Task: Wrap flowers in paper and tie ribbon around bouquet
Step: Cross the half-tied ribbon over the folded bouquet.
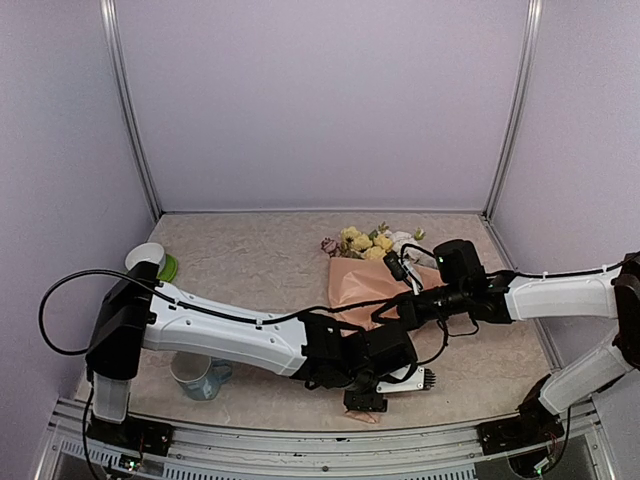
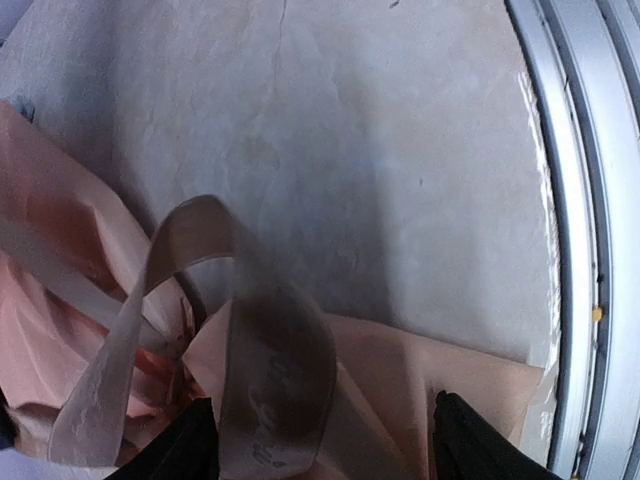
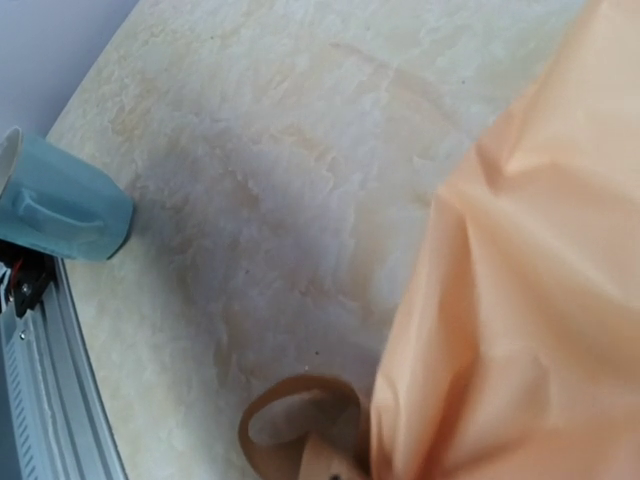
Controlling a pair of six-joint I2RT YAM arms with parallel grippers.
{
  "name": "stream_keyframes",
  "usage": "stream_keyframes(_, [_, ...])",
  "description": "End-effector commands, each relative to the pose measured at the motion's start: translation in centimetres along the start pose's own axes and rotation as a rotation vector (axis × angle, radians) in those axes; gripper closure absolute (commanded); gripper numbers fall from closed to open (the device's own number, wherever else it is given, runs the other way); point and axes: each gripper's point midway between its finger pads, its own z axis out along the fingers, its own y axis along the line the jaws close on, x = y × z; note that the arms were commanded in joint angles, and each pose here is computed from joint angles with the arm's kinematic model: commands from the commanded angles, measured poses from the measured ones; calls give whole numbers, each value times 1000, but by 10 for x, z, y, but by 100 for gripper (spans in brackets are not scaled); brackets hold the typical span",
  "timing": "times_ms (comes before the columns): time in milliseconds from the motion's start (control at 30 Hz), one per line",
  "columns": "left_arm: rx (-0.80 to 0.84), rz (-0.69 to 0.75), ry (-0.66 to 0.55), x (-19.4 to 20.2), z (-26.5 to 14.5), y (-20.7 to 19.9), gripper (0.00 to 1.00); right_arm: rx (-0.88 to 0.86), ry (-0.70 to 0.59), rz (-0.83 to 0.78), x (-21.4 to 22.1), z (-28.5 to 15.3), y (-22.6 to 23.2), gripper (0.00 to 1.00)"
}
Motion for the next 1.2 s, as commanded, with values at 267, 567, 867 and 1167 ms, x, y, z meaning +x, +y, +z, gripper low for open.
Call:
stream_keyframes(267, [24, -115, -198, 29, -83, 34, 27, 5, 0, -37, -2, -7, 2, 100])
stream_keyframes(567, [32, -284, -350, 38, -95, 73, 33, -30, -6, -46, -2, -7, 8, 100])
stream_keyframes(867, [127, -568, -106, 119, -6, 94, 39, -18, 3, -43, 3, -7, 5, 100])
stream_keyframes(1167, [252, -605, -165, 107, 36, 70, 44, 1, 11, -54, 5, -9, 2, 100])
